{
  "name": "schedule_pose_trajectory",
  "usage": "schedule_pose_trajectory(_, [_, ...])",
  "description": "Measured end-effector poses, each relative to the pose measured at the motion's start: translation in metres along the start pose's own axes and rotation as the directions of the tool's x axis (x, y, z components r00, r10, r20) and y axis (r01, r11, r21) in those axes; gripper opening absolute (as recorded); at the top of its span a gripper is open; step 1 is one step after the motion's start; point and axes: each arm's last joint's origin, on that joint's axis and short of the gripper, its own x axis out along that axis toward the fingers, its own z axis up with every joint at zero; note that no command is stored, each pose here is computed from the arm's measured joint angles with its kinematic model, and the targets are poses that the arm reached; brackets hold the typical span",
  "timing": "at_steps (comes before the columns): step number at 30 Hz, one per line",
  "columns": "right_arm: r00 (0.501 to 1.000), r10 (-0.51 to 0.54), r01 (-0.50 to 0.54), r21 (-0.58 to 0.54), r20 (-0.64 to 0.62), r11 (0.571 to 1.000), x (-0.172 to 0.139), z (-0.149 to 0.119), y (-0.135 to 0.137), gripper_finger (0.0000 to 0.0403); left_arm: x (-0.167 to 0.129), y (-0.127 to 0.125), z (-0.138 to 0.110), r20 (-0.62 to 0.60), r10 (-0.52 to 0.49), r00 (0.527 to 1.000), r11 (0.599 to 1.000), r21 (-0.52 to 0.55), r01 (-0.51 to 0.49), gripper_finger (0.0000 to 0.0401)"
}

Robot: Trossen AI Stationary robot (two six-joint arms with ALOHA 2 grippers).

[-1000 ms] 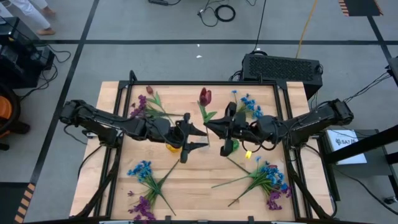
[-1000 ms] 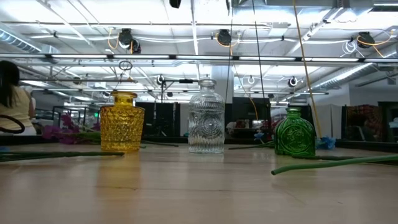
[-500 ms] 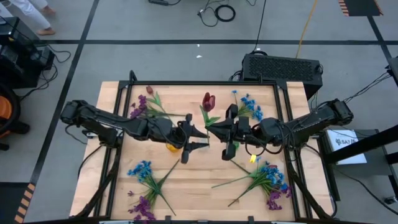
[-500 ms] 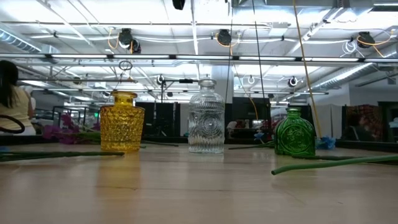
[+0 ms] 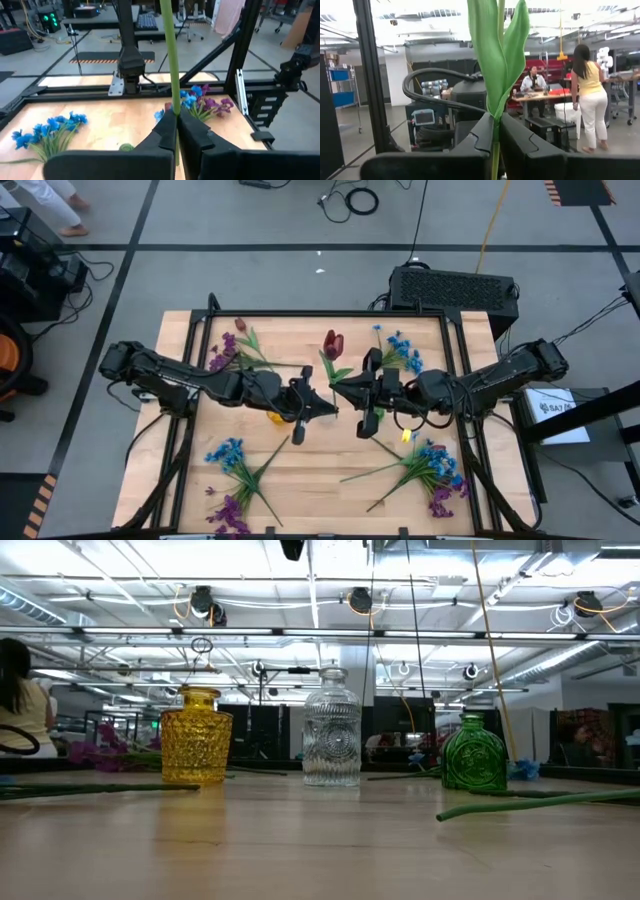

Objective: Sort flowers into vase by color
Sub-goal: Put the top right red tulip into the transparent vase

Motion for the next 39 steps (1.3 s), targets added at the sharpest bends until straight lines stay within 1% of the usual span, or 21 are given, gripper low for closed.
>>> schedule_pose_trajectory(5, [0.996, -0.003, 0.000, -0.026, -0.092, 1.000, -0.003, -0.005, -0.001, 0.0072, -0.010, 0.007, 0.002, -0.051, 0.020, 0.998, 1.000, 0.000, -0.020, 0.0015])
schedule_pose_trajectory(8, [0.993, -0.005, 0.002, -0.023, -0.122, 1.000, -0.007, -0.003, -0.003, 0.0108, -0.015, 0.009, -0.001, -0.106, 0.028, 0.994, 1.000, 0.002, -0.028, 0.0015])
schedule_pose_trajectory(12, [0.991, -0.006, 0.002, -0.028, -0.136, 1.000, -0.007, -0.004, -0.003, 0.0147, -0.016, 0.010, -0.004, -0.143, 0.031, 0.989, 1.000, 0.004, -0.030, 0.0015])
schedule_pose_trajectory(16, [0.988, -0.008, 0.004, -0.026, -0.153, 1.000, -0.007, -0.006, -0.003, 0.0168, -0.016, 0.010, -0.004, -0.144, 0.031, 0.989, 1.000, 0.003, -0.031, 0.0015])
schedule_pose_trajectory(19, [0.985, -0.020, 0.019, -0.010, -0.171, 1.000, -0.006, -0.008, -0.006, 0.0171, -0.016, 0.010, -0.004, -0.144, 0.031, 0.989, 1.000, 0.003, -0.031, 0.0015])
schedule_pose_trajectory(23, [0.982, -0.035, 0.033, -0.012, -0.184, 0.999, -0.005, -0.010, -0.010, 0.0161, -0.016, 0.010, -0.004, -0.144, 0.030, 0.989, 1.000, 0.003, -0.030, 0.0015])
schedule_pose_trajectory(27, [0.980, -0.044, 0.041, -0.017, -0.196, 0.999, -0.005, -0.011, -0.013, 0.0135, -0.016, 0.010, -0.004, -0.144, 0.030, 0.989, 1.000, 0.003, -0.030, 0.0015])
schedule_pose_trajectory(30, [0.980, -0.044, 0.041, -0.017, -0.196, 0.999, -0.005, -0.011, -0.013, 0.0103, -0.016, 0.010, -0.004, -0.144, 0.031, 0.989, 1.000, 0.003, -0.030, 0.0015])
schedule_pose_trajectory(36, [0.980, -0.043, 0.039, -0.025, -0.197, 0.999, -0.005, -0.011, -0.013, 0.0014, -0.016, 0.010, -0.004, -0.144, 0.032, 0.989, 0.999, 0.004, -0.032, 0.0015])
schedule_pose_trajectory(37, [0.979, -0.043, 0.038, -0.029, -0.197, 0.999, -0.005, -0.011, -0.013, 0.0008, -0.016, 0.010, -0.004, -0.145, 0.035, 0.989, 0.999, 0.004, -0.035, 0.0015])
schedule_pose_trajectory(39, [0.979, -0.043, 0.037, -0.033, -0.199, 0.999, -0.005, -0.011, -0.013, 0.0009, -0.017, 0.011, -0.004, -0.146, 0.050, 0.988, 0.999, 0.006, -0.049, 0.0015])
